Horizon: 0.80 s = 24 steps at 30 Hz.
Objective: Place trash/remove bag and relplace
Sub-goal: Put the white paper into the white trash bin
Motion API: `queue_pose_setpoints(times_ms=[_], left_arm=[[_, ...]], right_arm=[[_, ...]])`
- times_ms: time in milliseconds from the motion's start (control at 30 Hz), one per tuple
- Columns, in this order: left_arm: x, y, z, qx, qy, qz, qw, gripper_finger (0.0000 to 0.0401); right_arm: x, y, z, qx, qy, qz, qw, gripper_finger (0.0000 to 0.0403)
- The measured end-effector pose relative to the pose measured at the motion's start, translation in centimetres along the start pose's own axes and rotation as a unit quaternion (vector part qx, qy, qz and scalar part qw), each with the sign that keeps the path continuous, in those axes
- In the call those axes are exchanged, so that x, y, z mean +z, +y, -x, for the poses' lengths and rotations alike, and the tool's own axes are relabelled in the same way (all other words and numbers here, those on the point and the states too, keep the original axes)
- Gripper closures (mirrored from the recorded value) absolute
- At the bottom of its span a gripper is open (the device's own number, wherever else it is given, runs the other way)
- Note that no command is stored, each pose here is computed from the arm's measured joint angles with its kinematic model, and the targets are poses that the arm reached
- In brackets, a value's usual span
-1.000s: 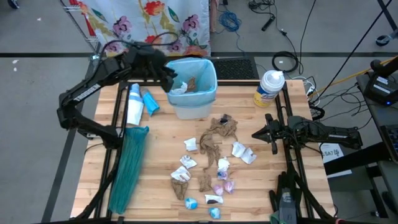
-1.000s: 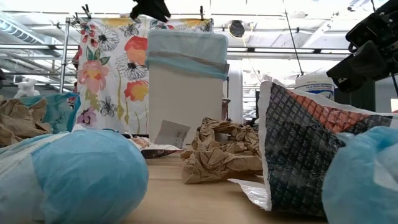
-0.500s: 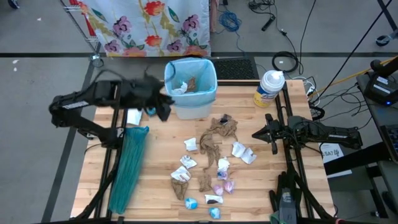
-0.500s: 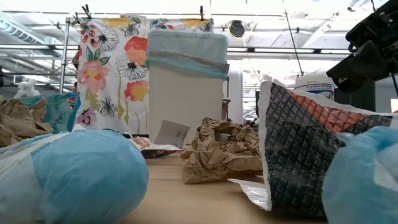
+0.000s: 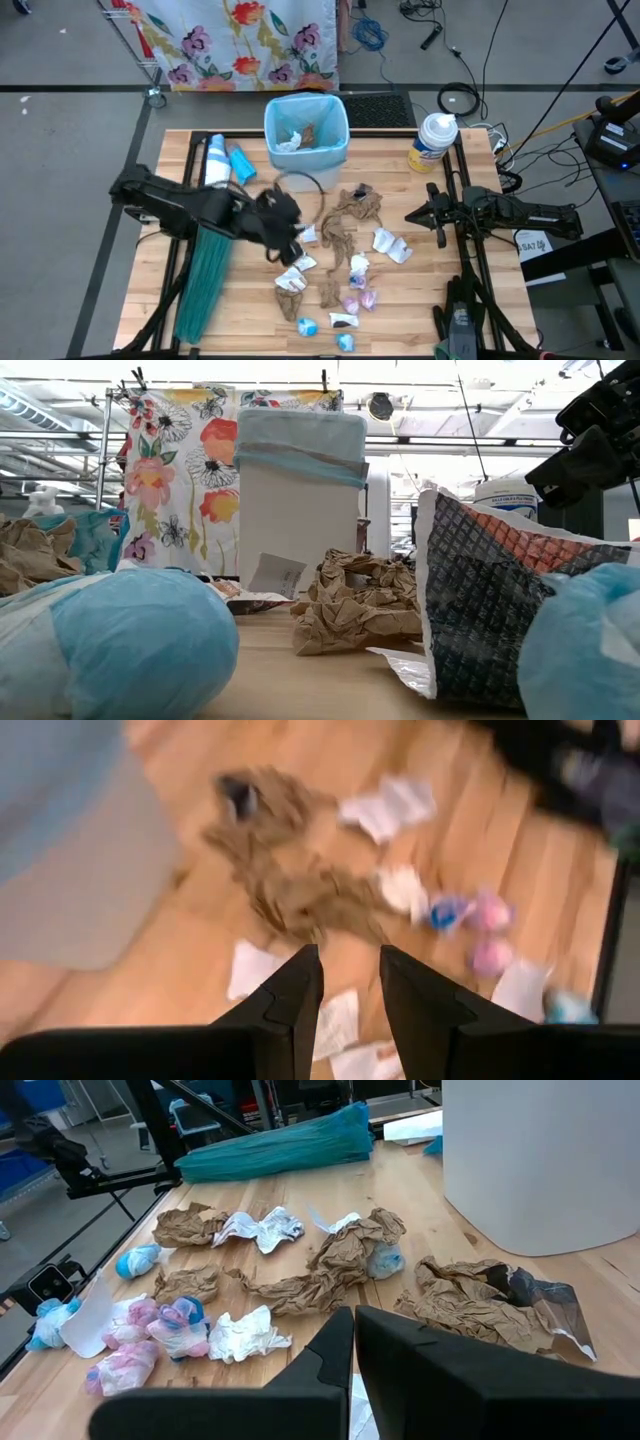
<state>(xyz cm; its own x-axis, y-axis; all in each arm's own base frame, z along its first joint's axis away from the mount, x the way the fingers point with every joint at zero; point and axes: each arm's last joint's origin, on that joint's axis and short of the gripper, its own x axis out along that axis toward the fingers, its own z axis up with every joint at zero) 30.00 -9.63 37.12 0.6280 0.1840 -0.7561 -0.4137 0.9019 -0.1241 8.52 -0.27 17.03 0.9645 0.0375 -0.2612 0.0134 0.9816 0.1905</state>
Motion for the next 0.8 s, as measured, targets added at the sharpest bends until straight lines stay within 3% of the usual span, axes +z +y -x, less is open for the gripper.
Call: queue_pose_setpoints(times_ms=[333,500,800], left_arm=[[-1.2,-2.7,-7.2,-0.024,0.093,-0.073,0.993,0.0292],[-1.4,-2.5,-9.8,-0.031,0.130,-0.120,0.984,0.0292],[-0.9,-0.7,-13.6,-0.030,0.179,-0.149,0.972,0.0292]], right_arm=[[0.0,0.0,0.0,0.000,0.000,0.000,1.000,0.0394],[0.0,0.0,0.0,0.000,0.000,0.000,1.000,0.0394],[0.0,0.0,0.0,0.000,0.000,0.000,1.000,0.0394]])
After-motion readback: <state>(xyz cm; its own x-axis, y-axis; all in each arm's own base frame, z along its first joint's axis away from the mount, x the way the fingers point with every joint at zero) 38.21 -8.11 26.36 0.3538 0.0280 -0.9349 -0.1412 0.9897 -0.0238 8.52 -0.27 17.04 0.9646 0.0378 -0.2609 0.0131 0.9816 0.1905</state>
